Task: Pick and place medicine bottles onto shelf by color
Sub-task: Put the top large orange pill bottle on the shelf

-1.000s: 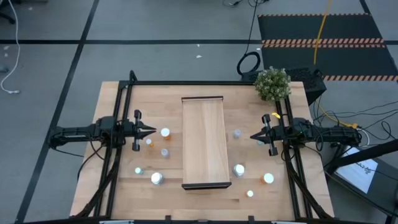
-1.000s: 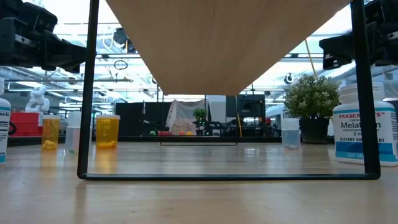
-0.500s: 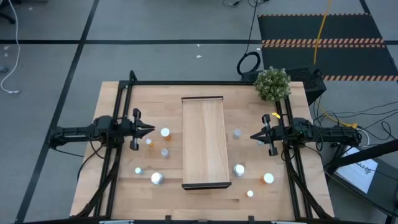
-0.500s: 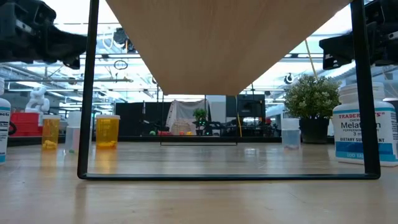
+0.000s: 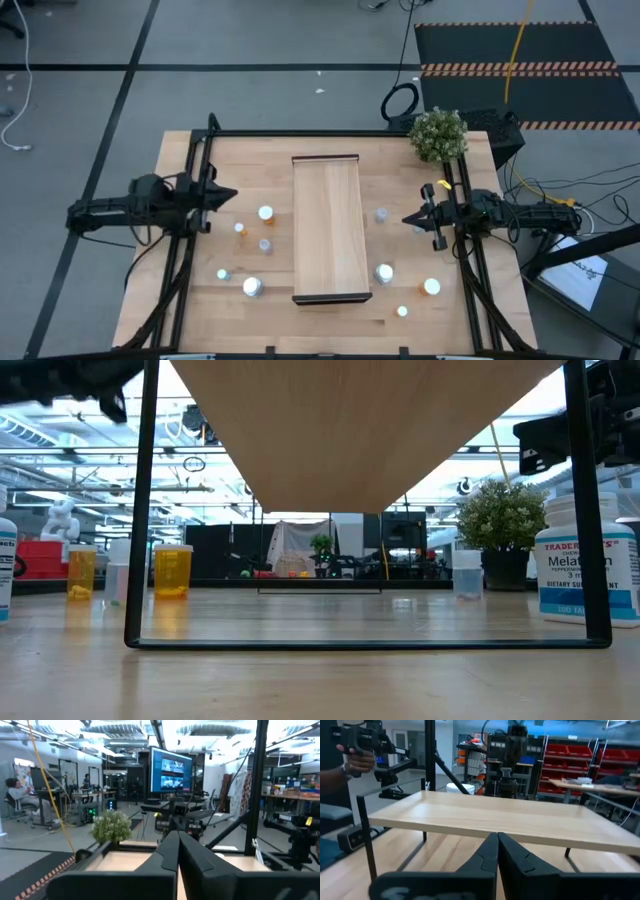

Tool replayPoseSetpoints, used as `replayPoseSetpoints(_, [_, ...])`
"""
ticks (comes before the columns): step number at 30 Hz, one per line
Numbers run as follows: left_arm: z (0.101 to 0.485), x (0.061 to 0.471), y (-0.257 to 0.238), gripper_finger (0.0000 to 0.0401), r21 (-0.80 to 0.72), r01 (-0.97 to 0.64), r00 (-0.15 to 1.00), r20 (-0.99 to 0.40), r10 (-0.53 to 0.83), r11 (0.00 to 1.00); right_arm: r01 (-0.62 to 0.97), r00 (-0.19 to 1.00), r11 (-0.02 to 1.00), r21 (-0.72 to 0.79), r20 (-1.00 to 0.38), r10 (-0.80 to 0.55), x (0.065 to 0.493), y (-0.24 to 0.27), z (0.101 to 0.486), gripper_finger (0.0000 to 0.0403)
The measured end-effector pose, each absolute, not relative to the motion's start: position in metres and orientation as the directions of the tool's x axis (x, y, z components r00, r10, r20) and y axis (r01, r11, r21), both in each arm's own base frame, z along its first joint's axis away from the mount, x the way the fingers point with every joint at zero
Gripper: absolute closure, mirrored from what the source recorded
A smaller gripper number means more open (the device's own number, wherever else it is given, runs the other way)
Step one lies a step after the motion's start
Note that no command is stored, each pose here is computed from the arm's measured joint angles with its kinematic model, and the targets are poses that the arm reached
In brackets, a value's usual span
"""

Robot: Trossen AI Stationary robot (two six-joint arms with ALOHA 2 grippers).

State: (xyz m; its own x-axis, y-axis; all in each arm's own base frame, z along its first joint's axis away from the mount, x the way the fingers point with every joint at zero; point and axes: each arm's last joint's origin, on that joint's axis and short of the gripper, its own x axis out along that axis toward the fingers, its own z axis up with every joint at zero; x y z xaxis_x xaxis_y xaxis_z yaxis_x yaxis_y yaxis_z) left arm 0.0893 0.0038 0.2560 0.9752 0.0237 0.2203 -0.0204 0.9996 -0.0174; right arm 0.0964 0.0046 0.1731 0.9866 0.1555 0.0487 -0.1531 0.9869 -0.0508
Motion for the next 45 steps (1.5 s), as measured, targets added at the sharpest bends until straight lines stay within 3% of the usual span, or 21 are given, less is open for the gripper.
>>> replayPoseSetpoints(13, [0.343,0.095,0.004,0.0395,-0.053,-0.028,0.998,-0.053,0.025,0.998,-0.156,0.986,0.988,-0.012,0.054,0.156,0.096,0.005,0.174,0.0403])
replayPoseSetpoints(25, [0.337,0.119,0.005,0.0376,-0.007,-0.027,0.987,-0.161,0.026,1.000,-0.157,0.984,0.987,0.026,0.094,0.154,0.096,0.005,0.178,0.0403])
replayPoseSetpoints(32, [0.332,0.133,0.006,0.0375,0.012,-0.024,0.978,-0.207,0.026,1.000,-0.045,0.994,0.993,0.107,0.103,0.034,0.096,0.001,0.178,0.0403])
replayPoseSetpoints(36, [0.331,0.137,0.006,0.0375,0.012,-0.023,0.977,-0.210,0.025,1.000,-0.005,0.997,0.997,0.081,0.077,-0.002,0.097,0.000,0.177,0.0403])
replayPoseSetpoints(39, [0.331,0.139,0.007,0.0375,0.017,-0.026,0.977,-0.212,0.029,1.000,-0.009,0.994,0.998,0.066,0.111,0.002,0.094,0.000,0.195,0.0403])
replayPoseSetpoints(45, [0.331,0.138,0.008,0.0375,0.024,-0.085,0.974,-0.211,0.088,0.996,0.000,0.999,0.996,0.092,0.037,-0.003,0.089,0.000,0.239,0.0403])
